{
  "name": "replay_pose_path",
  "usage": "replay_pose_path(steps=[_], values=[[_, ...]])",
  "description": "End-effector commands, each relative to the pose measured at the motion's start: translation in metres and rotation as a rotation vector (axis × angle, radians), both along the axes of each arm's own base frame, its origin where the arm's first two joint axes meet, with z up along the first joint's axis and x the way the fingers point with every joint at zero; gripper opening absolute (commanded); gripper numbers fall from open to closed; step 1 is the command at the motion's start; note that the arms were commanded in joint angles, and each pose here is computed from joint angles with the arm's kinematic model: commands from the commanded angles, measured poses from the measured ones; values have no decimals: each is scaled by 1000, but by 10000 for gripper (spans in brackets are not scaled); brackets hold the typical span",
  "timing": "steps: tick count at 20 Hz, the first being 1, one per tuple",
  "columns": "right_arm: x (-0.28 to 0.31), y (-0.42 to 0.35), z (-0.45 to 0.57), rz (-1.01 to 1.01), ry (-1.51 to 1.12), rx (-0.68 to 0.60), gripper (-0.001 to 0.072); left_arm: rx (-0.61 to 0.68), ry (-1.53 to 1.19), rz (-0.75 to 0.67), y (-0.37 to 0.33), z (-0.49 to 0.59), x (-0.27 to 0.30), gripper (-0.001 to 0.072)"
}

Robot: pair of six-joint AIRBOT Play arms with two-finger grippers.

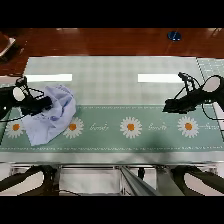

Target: Fold the shirts.

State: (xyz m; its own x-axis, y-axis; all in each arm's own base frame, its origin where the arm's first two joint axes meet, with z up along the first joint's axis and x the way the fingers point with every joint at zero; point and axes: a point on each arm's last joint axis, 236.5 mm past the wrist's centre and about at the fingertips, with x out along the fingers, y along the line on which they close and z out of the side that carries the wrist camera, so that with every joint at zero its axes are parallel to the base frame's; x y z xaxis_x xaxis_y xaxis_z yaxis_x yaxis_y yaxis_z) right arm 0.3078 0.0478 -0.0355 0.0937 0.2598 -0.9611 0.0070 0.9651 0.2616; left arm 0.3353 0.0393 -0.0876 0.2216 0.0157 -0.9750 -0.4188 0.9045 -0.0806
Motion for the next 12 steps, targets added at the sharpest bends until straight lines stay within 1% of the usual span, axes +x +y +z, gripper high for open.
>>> replay_pose_path(steps=[1,2,3,4,5,7,9,10,12], values=[[1,1,0,-1,-4,5,408,-123,76,-31,-27,-24,-8,503],[2,1,0,-3,-9,5,408,-133,89,-53,-30,-24,-11,394],[3,2,1,-5,-13,9,409,-138,105,-83,-32,-23,-14,96],[4,4,1,-8,-17,17,408,-147,114,-116,-35,-19,-15,30],[5,6,2,-12,-20,25,408,-161,102,-149,-40,-10,-11,30],[6,6,3,-13,-22,28,408,-172,-18,-187,-50,25,13,30],[6,7,7,-13,-36,29,408,-165,-230,-208,-62,87,46,30],[7,6,12,-13,-54,28,408,-161,-357,-242,-72,129,60,30],[11,6,28,-17,-119,24,408,-151,-589,-281,-89,213,74,30]])
